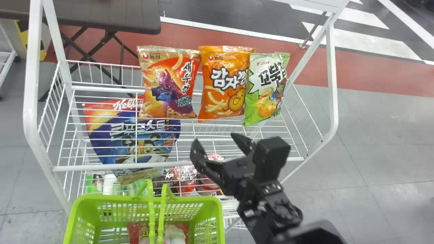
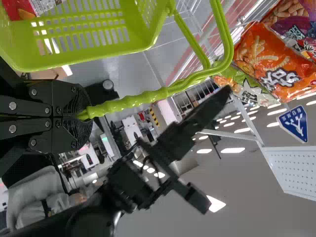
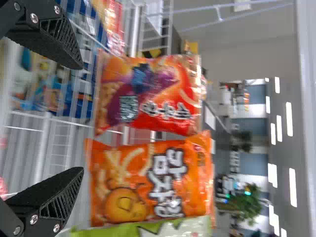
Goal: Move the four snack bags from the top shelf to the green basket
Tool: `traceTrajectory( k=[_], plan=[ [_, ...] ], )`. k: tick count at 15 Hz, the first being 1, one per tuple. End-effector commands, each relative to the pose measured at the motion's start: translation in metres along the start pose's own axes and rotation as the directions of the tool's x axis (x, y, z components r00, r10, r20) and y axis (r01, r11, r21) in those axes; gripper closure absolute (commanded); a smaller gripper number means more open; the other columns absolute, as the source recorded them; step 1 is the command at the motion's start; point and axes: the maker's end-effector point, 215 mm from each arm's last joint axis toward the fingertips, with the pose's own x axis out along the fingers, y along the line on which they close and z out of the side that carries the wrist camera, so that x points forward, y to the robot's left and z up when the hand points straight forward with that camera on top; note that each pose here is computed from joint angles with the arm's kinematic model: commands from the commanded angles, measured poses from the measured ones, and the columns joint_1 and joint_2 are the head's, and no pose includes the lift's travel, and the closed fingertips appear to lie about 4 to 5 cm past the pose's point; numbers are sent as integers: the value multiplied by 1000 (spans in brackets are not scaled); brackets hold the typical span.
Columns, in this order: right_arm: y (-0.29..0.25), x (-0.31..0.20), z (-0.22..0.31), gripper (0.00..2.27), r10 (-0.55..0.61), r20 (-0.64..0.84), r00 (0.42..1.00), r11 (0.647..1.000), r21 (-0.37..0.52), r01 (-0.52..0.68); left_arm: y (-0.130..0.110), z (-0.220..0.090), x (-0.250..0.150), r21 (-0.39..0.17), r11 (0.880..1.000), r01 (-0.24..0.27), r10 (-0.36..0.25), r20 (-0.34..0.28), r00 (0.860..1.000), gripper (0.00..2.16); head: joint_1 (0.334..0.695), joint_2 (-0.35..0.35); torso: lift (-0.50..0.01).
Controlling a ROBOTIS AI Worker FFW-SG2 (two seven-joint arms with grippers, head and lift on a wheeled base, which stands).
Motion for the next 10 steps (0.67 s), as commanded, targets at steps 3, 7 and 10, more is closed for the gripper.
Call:
traceTrajectory(
  k=[3,7,10],
  plan=[
    [19,83,27,87,21,57,998,1000,0,-21,0,-3,1,4,1000,3,-2,-17,1000,1335,695,-307,0],
    [27,135,34,93,46,49,998,999,-24,-45,3,-4,2,1,1000,0,0,-23,1000,1335,695,-228,0],
    [42,155,29,134,100,27,995,995,0,-100,5,-5,5,-2,1000,5,-5,-30,1000,1335,695,-192,0]
  ],
)
